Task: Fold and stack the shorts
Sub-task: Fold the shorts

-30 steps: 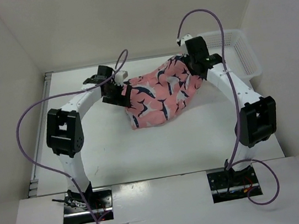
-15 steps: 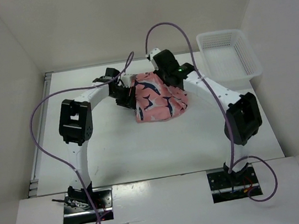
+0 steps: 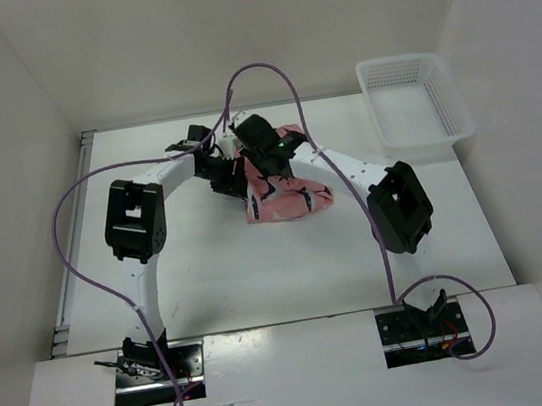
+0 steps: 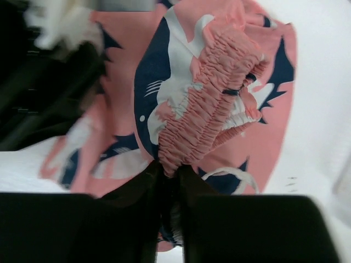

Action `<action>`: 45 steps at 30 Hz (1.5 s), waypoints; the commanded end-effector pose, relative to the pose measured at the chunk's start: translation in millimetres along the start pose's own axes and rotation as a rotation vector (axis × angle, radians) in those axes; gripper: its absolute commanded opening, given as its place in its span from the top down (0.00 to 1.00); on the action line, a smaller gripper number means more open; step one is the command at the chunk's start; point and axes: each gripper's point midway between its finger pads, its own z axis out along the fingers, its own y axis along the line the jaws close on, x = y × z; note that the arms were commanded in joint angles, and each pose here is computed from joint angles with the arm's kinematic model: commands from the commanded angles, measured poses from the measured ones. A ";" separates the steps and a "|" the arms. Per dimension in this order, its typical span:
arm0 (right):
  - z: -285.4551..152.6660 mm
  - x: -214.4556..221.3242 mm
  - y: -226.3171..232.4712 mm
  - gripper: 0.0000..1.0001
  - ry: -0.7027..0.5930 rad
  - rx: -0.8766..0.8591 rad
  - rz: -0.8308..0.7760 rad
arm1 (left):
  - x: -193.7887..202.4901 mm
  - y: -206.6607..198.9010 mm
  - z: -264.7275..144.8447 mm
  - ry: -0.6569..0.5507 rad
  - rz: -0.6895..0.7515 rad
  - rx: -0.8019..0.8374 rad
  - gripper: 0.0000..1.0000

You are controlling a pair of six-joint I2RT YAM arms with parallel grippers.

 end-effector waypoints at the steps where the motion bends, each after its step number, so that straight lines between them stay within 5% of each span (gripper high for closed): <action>1: -17.4 -40.4 39.7 0.72 -0.111 -0.071 0.042 | 16.6 8.7 5.7 0.039 -0.024 -0.010 0.42; 2: -22.0 -43.2 49.2 0.62 -0.115 -0.105 0.046 | 16.1 15.3 2.7 0.034 -0.033 -0.024 0.42; 3: -31.0 -59.9 58.1 0.39 -0.154 -0.174 0.056 | 16.1 15.3 2.7 0.034 -0.033 -0.024 0.40; 6: -68.6 -98.4 75.0 0.26 -0.264 -0.294 0.043 | 15.1 33.3 -5.7 0.020 -0.059 -0.063 0.38; 12: -129.7 -125.3 45.5 0.26 -0.408 -0.291 0.039 | -12.9 65.6 -63.9 -0.084 -0.070 -0.231 0.28; 15: -127.2 -91.6 8.8 0.27 -0.398 -0.130 -0.027 | -35.0 63.1 -104.0 -0.154 -0.041 -0.327 0.25; 19: -97.1 -11.5 -33.6 0.37 -0.279 -0.026 -0.093 | -67.2 12.2 -142.0 -0.239 0.038 -0.268 0.25; 23: -64.2 65.3 -39.8 0.40 -0.156 -0.065 -0.169 | -56.4 -66.7 -112.6 -0.130 0.104 -0.070 0.18; 29: -45.7 91.4 -53.4 0.38 -0.138 -0.073 -0.126 | -31.8 -83.5 -60.9 -0.066 0.146 0.003 0.08; 40: -6.7 119.6 -39.7 0.32 -0.115 -0.119 -0.214 | -13.8 -75.4 -11.3 0.014 0.158 -0.024 0.07; 43: 5.5 135.4 -39.3 0.32 -0.079 -0.137 -0.227 | -13.2 -70.2 -2.8 0.026 0.151 -0.024 0.21; 45: 10.9 138.5 -42.8 0.36 -0.072 -0.131 -0.240 | -20.0 -67.6 2.5 0.019 0.155 -0.024 0.45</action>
